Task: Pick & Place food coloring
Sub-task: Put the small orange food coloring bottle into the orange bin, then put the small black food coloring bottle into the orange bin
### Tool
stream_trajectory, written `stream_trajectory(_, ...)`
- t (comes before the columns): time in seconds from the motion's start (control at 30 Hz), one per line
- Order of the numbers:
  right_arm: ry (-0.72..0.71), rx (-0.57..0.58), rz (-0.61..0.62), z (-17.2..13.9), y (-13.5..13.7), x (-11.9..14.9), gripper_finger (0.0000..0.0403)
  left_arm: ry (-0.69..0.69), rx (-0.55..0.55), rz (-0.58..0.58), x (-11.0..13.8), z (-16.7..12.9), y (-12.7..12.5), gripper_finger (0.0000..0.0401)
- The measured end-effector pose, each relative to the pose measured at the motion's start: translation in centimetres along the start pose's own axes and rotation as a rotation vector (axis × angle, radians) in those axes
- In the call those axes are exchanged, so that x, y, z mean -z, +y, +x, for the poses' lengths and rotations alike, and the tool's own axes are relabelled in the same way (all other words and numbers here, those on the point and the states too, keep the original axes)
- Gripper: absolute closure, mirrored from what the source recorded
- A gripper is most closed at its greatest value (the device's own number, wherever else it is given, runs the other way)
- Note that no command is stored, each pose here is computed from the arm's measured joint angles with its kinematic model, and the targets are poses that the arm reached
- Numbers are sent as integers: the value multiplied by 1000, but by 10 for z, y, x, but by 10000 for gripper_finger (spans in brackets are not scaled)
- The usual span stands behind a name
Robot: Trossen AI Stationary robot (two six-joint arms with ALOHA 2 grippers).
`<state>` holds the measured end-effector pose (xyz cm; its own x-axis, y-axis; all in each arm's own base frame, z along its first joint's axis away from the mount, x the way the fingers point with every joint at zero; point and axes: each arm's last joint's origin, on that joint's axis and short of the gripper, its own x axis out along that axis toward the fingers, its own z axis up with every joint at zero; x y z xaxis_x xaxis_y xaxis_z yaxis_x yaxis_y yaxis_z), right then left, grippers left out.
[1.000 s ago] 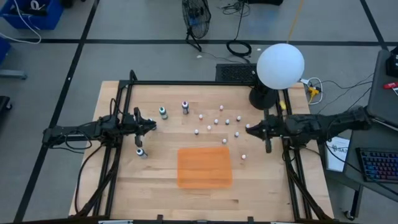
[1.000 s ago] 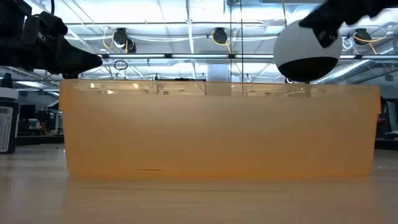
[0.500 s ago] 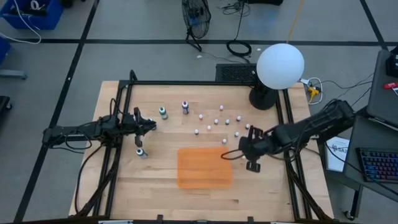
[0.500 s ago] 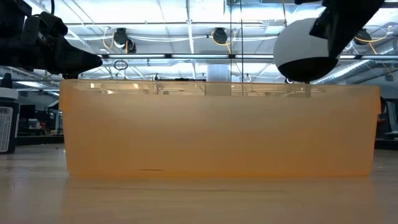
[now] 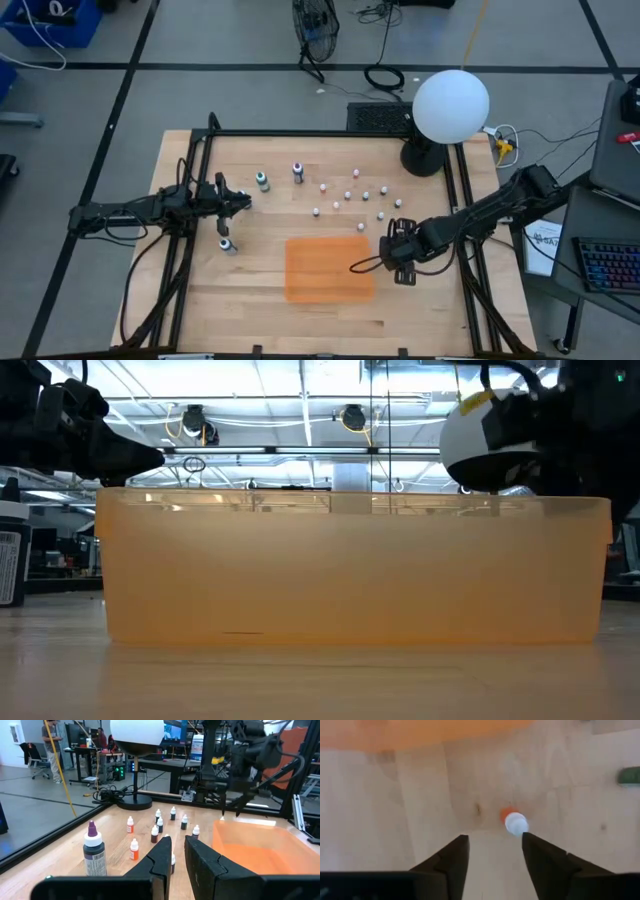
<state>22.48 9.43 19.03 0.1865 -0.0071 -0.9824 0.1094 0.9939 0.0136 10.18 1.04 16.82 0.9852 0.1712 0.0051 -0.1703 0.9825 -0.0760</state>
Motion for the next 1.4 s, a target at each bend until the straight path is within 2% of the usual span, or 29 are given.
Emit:
stream_trajectory(0.17, -4, -1, -21, 16, -3, 7, 209, 1, 0, 0, 0, 0, 0, 345)
stream_trajectory(0.4, -20, 1, -29, 21, -6, 7, 213, 1, 0, 0, 0, 0, 0, 345)
stream_trajectory(0.63, -125, -27, -45, 20, -2, -2, 209, 1, 0, 0, 0, 0, 0, 345)
stream_trajectory(0.73, -129, 37, -77, 18, -8, -1, 210, 1, 0, 0, 0, 0, 0, 345)
stream_trajectory(0.87, -94, 156, -72, 3, -26, 8, 213, 0, 0, 0, 0, 0, 0, 345)
stream_trajectory(1.03, -130, 259, 21, -21, -54, 16, 209, 0, 0, 0, 0, 0, 0, 345)
stream_trajectory(1.27, -83, 313, 245, -30, -109, 15, 196, 0, 0, 0, 0, 0, 0, 345)
stream_trajectory(1.4, -52, 257, 305, -27, -135, 12, 191, 0, 0, 0, 0, 0, 0, 345)
